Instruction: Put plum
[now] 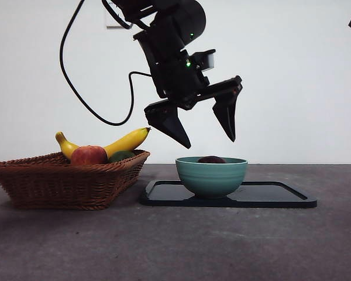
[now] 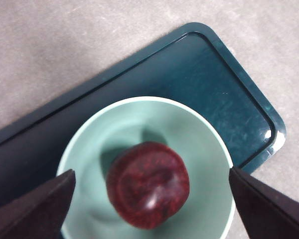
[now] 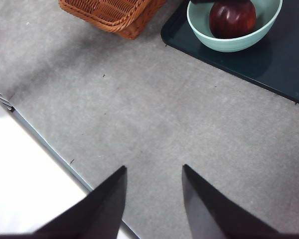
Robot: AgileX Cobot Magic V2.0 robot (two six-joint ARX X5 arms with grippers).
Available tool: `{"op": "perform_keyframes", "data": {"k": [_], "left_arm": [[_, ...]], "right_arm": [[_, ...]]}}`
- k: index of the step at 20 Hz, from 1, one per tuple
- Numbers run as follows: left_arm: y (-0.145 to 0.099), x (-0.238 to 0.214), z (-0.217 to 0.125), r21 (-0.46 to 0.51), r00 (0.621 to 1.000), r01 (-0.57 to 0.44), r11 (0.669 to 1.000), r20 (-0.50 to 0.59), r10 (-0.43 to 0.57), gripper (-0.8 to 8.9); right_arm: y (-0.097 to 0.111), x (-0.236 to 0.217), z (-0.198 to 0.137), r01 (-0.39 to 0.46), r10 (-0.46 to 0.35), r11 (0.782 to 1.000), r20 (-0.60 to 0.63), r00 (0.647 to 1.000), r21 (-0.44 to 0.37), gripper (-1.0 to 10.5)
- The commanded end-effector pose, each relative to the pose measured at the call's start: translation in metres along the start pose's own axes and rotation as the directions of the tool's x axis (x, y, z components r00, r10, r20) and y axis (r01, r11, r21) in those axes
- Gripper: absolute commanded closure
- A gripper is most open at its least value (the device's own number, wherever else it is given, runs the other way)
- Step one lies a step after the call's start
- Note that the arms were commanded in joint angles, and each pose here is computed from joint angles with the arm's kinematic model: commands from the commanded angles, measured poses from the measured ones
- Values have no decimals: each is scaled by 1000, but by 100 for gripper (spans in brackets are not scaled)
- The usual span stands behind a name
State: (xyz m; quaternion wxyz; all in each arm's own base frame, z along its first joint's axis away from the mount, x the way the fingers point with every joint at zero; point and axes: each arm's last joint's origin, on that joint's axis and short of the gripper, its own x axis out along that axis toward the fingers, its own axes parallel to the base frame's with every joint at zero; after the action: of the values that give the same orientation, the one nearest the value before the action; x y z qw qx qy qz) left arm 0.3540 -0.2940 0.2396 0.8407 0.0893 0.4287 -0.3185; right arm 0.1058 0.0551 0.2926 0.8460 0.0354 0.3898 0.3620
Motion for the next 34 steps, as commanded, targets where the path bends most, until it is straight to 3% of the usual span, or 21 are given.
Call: {"op": "perform_keyframes", "data": {"k": [1,18,24,26,34], "left_arm": [[-6,10,4,17,1000,1,1000,17,-1,323],[-10,44,-13,39,998,-21,999,-66,23,328],[-10,44,-14,39,997,-22,999,-73,24,396],[-10,44,-15,55,996,-21,998,-87,25,470],[-10,43,-16,57,995,-21,998,-94,26,543]], "right_arm": [[1,-1,2,-8,8,1000,6,1000,-17,770],[1,-1,3,-8,8,1000,7,1000,-17,770],[1,-1,3,-4,4,1000,8,1000,-21,771],[1,-1,3,-3,3,1000,10,1000,-22,771],[1,-1,4,3,-3,1000,22,1000,-27,770]]}}
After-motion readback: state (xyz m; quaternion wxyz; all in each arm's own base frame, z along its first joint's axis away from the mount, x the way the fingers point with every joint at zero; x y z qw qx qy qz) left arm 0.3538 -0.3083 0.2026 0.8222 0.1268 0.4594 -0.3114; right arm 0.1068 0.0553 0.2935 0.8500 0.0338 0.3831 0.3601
